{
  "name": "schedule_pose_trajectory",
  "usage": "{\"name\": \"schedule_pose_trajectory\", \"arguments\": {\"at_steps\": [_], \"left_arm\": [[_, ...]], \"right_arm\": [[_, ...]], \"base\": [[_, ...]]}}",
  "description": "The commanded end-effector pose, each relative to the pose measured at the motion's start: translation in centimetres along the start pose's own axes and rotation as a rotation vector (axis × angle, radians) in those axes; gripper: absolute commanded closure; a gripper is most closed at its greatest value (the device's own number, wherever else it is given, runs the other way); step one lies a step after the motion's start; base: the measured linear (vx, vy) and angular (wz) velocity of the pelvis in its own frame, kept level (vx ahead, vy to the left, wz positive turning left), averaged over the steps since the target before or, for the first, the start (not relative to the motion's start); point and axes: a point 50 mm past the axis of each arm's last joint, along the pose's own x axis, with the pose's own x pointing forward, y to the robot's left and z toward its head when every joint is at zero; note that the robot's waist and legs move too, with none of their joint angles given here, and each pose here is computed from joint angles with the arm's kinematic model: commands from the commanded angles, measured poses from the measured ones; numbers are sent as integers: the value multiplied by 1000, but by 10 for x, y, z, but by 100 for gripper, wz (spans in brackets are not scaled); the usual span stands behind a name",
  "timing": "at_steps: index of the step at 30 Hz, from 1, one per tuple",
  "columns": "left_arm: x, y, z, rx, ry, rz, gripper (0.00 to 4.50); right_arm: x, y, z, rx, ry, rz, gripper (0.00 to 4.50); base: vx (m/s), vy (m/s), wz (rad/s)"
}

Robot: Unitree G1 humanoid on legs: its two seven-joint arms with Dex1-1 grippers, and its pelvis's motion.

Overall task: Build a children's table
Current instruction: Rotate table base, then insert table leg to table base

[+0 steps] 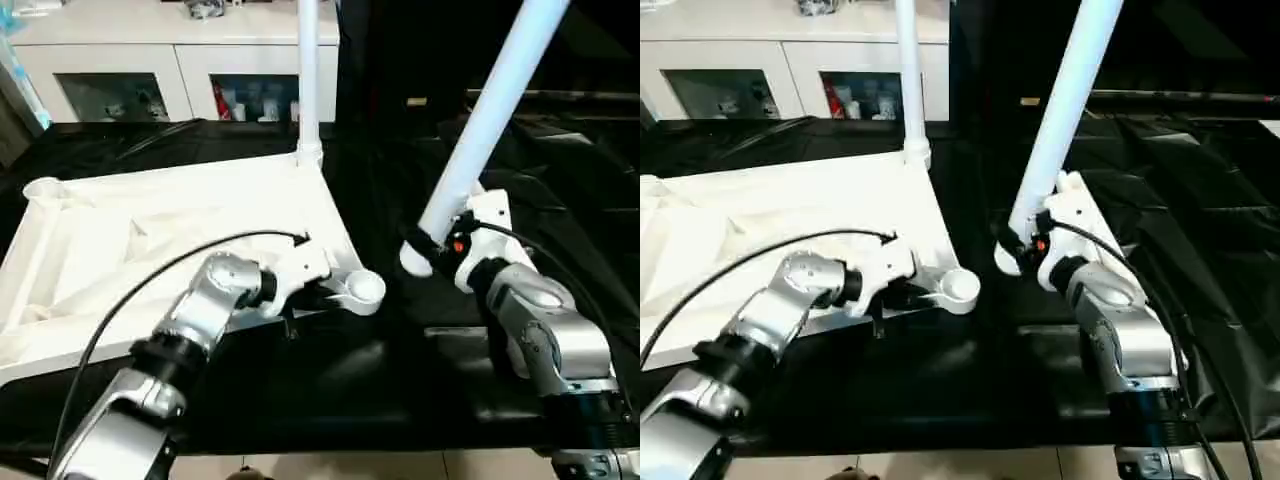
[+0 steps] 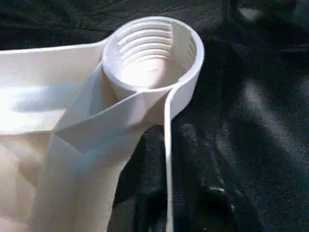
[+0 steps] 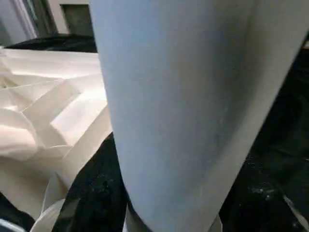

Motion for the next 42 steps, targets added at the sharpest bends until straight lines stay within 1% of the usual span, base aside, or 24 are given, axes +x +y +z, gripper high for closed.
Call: {"name": "schedule_pose_trajectory", "arguments": {"at_steps": [1,7,10,18,28,31,37,38,41,42], "left_arm": [[0,-2,-4,2,25,-22,361],[-8,5,-8,8,33,0,361],[-11,6,-7,6,22,2,361],[-18,8,0,25,-55,12,361],[-18,9,-5,32,-32,1,361],[-18,6,-13,30,2,-20,361],[-19,7,-15,21,10,-19,361],[-19,7,-15,20,9,-17,389],[-19,7,-15,17,4,-13,389],[-19,8,-15,12,-2,-13,420]], "right_arm": [[-1,2,5,-7,-12,22,257],[-1,5,4,-6,-14,46,257],[0,6,3,-10,-18,57,257],[0,6,3,-15,-18,72,257],[0,7,3,-18,-17,82,257],[0,7,4,-23,-19,84,257],[0,7,4,-24,-20,87,257],[1,7,4,-24,-20,87,257],[1,7,5,-22,-22,91,257],[1,8,5,-21,-20,98,257]], "base": [[0,0,0],[0,0,0],[0,0,0],[0,0,0],[0,0,0],[0,0,0],[0,0,0],[0,0,0],[0,0,0],[0,0,0]]}}
